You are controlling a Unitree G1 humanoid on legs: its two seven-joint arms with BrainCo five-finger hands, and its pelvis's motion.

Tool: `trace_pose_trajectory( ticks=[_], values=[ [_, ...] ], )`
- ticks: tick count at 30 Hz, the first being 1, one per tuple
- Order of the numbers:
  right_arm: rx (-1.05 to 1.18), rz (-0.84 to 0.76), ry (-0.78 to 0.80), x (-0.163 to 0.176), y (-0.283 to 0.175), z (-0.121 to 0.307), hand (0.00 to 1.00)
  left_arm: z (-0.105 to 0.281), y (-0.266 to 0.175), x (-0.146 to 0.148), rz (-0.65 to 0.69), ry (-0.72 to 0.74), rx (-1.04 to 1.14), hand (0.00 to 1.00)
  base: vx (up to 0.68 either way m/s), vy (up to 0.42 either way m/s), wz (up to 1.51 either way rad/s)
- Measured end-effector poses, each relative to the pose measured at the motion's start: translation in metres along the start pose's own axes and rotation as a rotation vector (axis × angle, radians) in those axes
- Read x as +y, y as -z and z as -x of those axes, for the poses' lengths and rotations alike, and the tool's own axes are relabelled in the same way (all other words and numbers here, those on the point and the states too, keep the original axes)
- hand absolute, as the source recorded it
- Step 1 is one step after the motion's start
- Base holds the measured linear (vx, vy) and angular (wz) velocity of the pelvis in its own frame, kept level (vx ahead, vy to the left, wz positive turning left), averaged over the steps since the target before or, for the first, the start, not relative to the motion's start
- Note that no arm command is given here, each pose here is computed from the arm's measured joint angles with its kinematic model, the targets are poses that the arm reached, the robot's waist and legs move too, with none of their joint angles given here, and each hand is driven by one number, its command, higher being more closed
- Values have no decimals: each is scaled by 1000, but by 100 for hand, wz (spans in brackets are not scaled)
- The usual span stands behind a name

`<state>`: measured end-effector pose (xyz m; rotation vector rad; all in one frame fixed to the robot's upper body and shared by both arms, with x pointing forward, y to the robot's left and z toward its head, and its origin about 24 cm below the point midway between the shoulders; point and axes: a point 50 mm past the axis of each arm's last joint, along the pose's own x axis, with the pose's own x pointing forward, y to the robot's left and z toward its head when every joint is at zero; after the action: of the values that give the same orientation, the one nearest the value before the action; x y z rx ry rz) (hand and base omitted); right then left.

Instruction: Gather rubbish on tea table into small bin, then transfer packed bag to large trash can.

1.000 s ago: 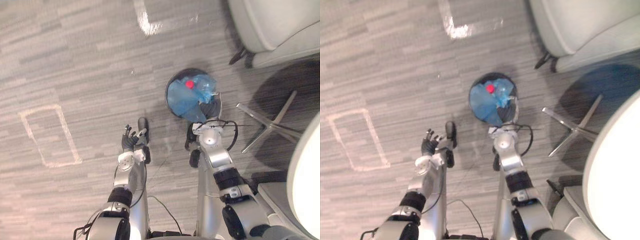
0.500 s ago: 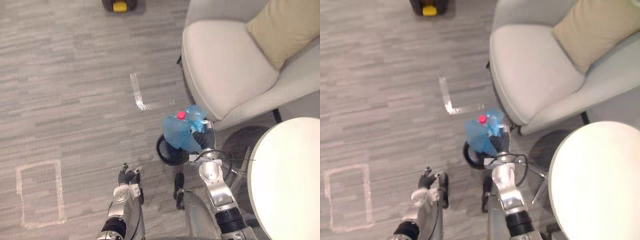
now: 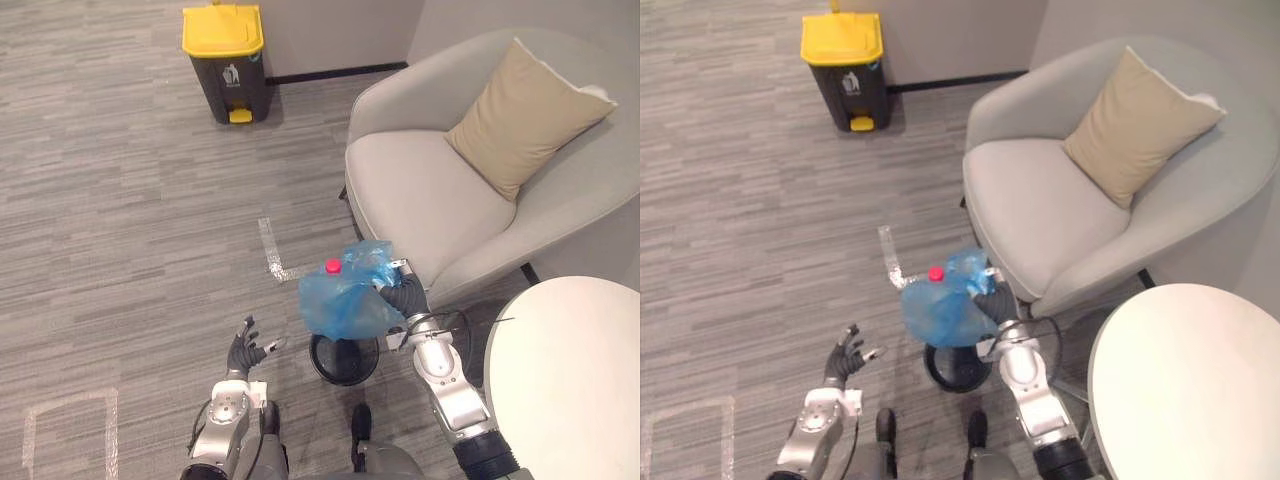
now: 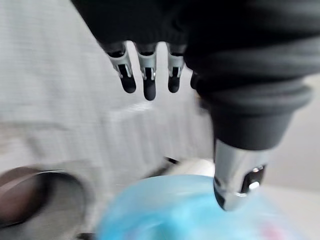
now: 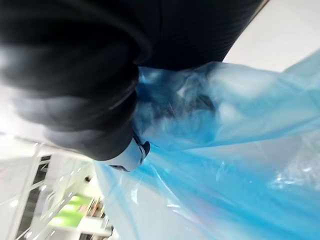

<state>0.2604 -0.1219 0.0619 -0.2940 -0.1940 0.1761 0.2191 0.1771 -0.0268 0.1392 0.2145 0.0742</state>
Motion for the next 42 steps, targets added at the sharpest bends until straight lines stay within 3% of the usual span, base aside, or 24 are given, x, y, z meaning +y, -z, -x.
trace_pose_trajectory(
  ticks=[5,13,20,26,34,42],
  values=[
    [-41,55,-63,-2,-6,-6,100,-2,-30,11,-60,12,-148,0,-31,-1,-9],
    [-108,153,-138,-18,-19,-15,100,1,-59,22,-190,201,-278,0,-33,10,-12],
    [-248,188,-189,-24,-47,-12,100,-4,-81,20,-339,345,-359,0,-5,3,-4],
    [-254,184,-290,-8,-46,-8,100,-10,-98,7,-495,430,-456,0,0,0,0],
    [-313,210,-389,9,-57,-14,100,-9,-99,-6,-578,538,-477,0,-7,-2,-2],
    [-343,205,-447,23,-62,-14,100,-7,-98,-21,-578,601,-491,0,-7,-2,-3]
  ],
)
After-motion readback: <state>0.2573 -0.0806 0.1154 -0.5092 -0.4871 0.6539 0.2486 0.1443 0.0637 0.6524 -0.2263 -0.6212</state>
